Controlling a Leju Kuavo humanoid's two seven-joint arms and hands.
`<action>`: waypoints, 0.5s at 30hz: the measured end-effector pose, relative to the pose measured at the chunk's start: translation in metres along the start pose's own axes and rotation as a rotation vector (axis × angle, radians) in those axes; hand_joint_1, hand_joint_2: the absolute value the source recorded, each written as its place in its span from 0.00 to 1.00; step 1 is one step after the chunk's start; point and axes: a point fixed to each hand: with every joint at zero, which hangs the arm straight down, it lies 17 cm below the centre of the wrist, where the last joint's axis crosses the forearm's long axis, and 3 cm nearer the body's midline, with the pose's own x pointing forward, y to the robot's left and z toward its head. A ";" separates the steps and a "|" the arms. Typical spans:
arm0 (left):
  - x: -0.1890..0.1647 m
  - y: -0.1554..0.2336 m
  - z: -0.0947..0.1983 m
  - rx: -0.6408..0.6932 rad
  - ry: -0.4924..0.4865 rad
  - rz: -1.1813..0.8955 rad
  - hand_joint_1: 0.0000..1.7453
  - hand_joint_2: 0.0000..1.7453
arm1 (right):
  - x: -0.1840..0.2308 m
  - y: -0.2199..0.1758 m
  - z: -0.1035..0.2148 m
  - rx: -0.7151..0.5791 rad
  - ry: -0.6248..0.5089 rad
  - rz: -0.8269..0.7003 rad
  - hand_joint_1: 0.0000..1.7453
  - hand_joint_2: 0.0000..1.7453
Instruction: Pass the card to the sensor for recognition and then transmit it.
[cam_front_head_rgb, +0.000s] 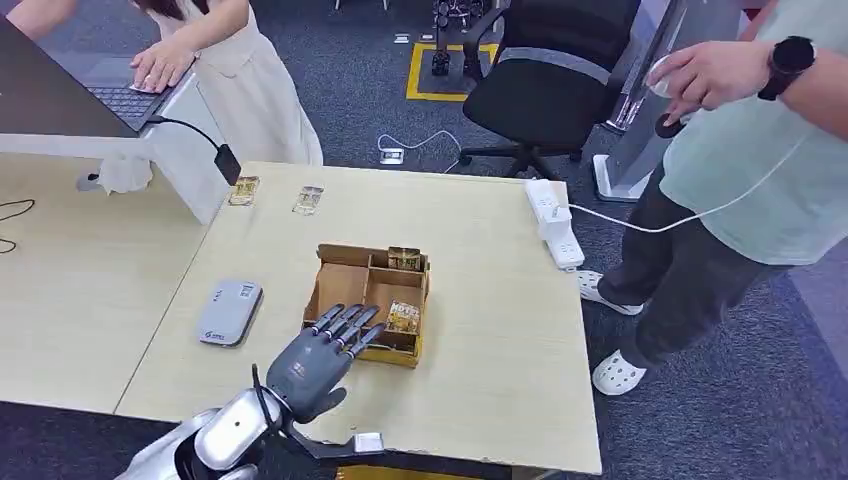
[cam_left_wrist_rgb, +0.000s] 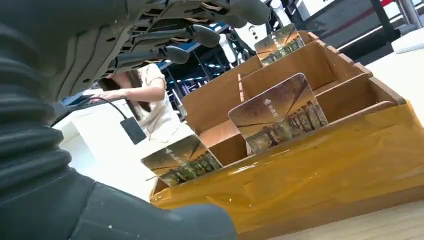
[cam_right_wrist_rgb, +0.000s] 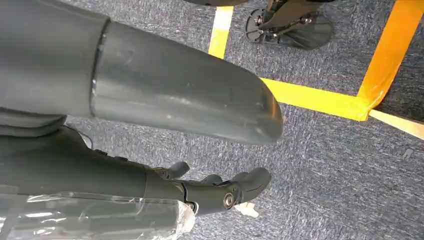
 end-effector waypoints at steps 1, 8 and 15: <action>0.000 -0.001 0.000 -0.003 0.001 -0.005 0.00 1.00 | 0.000 0.000 0.000 0.001 -0.001 0.005 0.00 0.00; -0.016 -0.014 0.002 -0.034 0.078 -0.024 0.00 1.00 | 0.002 0.001 0.001 0.008 -0.005 0.045 0.00 0.00; -0.046 -0.026 0.006 -0.066 0.205 -0.022 0.00 1.00 | 0.004 0.002 0.003 0.013 -0.008 0.061 0.00 0.00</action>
